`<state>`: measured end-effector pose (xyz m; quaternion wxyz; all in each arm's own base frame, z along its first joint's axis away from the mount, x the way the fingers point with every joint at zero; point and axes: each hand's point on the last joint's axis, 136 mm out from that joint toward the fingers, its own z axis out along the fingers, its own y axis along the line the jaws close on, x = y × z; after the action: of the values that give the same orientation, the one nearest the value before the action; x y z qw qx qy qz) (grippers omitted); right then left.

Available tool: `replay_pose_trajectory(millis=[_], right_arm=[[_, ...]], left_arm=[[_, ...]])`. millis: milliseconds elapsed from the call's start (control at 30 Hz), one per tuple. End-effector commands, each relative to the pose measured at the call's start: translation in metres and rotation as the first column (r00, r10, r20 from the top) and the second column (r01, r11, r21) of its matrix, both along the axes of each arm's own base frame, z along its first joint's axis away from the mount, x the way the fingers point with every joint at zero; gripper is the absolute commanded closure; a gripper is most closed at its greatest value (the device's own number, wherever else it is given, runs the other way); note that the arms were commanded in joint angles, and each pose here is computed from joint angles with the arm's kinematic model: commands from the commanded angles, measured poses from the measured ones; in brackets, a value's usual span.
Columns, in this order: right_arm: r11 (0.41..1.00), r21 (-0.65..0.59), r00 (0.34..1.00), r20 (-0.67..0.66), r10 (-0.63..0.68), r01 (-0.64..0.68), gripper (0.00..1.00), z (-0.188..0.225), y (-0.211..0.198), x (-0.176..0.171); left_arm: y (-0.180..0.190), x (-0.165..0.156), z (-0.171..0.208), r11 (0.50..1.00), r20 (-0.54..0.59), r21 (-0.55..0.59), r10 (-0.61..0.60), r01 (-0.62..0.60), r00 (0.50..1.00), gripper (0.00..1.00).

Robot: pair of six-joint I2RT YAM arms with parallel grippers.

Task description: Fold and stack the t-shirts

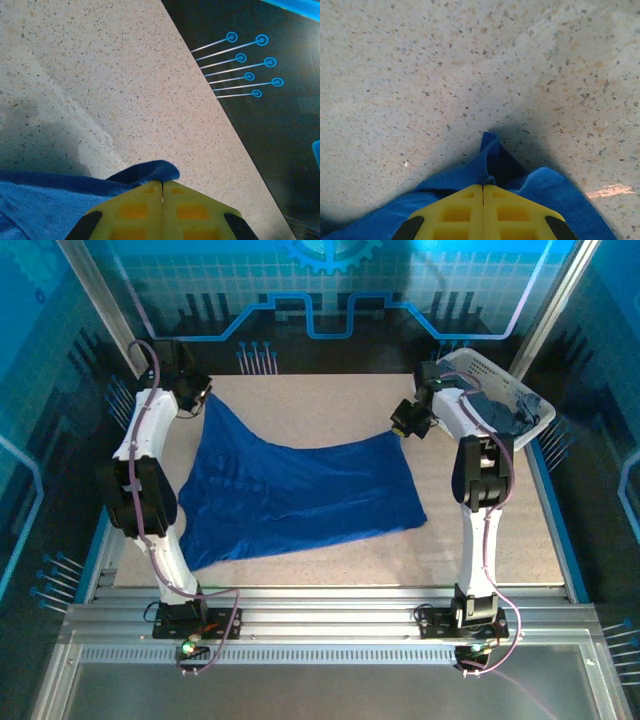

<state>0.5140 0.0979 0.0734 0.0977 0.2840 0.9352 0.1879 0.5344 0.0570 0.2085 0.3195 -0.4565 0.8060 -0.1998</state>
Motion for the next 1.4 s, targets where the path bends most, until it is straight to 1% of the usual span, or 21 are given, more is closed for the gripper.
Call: replay_pose_trajectory(millis=[0,167,267,333,433,500,633,733,867,967,1033,1167,1267,1367], right_arm=[[0.999,0.038,1.000,-0.021,0.001,0.000,1.00,-0.001,-0.002,-0.001],[0.999,0.050,1.000,0.014,0.019,-0.019,1.00,0.010,-0.003,0.004],[0.998,0.047,0.999,0.031,0.034,-0.035,1.00,0.020,-0.005,0.000],[0.998,0.045,0.998,0.046,0.045,-0.047,1.00,0.028,-0.007,-0.005],[0.998,0.034,0.997,0.056,0.060,-0.062,1.00,0.038,-0.010,-0.018],[0.998,0.015,0.996,0.057,0.063,-0.064,1.00,0.042,-0.014,-0.031],[0.998,-0.028,0.998,0.022,0.053,-0.053,1.00,0.038,-0.024,-0.063],[0.998,-0.047,0.999,-0.021,0.048,-0.049,1.00,0.021,-0.028,-0.089],[0.997,-0.059,0.991,-0.127,0.042,-0.050,1.00,-0.020,-0.034,-0.124],[0.997,-0.066,0.983,-0.180,0.024,-0.036,1.00,-0.041,-0.039,-0.143],[0.997,-0.060,0.980,-0.195,0.026,-0.039,1.00,-0.046,-0.038,-0.149],[0.996,-0.080,0.982,-0.186,0.028,-0.044,1.00,-0.040,-0.041,-0.148],[0.995,-0.088,0.988,-0.152,0.033,-0.046,1.00,-0.026,-0.042,-0.140],[0.995,-0.090,0.992,-0.120,0.034,-0.045,1.00,-0.012,-0.042,-0.136]], left_arm=[[-0.002,0.001,0.006,0.999,0.027,-0.004,-0.051,0.051,0.998,1.00],[-0.006,-0.010,0.020,0.998,0.051,-0.010,-0.060,0.060,0.997,1.00],[-0.010,-0.027,0.030,0.998,0.067,-0.011,-0.063,0.063,0.996,1.00],[-0.012,-0.046,0.037,0.998,0.079,-0.009,-0.056,0.057,0.995,1.00],[-0.014,-0.084,0.040,1.000,0.073,-0.008,-0.022,0.023,0.997,1.00],[-0.015,-0.116,0.040,1.000,0.067,-0.006,0.016,-0.015,0.998,1.00],[-0.018,-0.180,0.032,0.996,0.019,0.025,0.088,-0.089,0.996,1.00],[-0.023,-0.225,0.014,0.993,-0.030,0.051,0.108,-0.106,0.994,1.00],[-0.038,-0.281,-0.042,0.994,-0.172,-0.017,0.105,-0.110,0.979,1.00],[-0.038,-0.313,-0.069,0.991,-0.228,-0.004,0.126,-0.130,0.965,1.00],[-0.035,-0.325,-0.078,0.992,-0.247,0.027,0.128,-0.125,0.960,1.00],[-0.036,-0.330,-0.082,0.994,-0.273,0.034,0.109,-0.104,0.956,1.00],[-0.033,-0.329,-0.071,0.992,-0.247,0.050,0.121,-0.112,0.961,1.00],[-0.025,-0.326,-0.049,0.987,-0.209,0.097,0.144,-0.126,0.967,1.00]])
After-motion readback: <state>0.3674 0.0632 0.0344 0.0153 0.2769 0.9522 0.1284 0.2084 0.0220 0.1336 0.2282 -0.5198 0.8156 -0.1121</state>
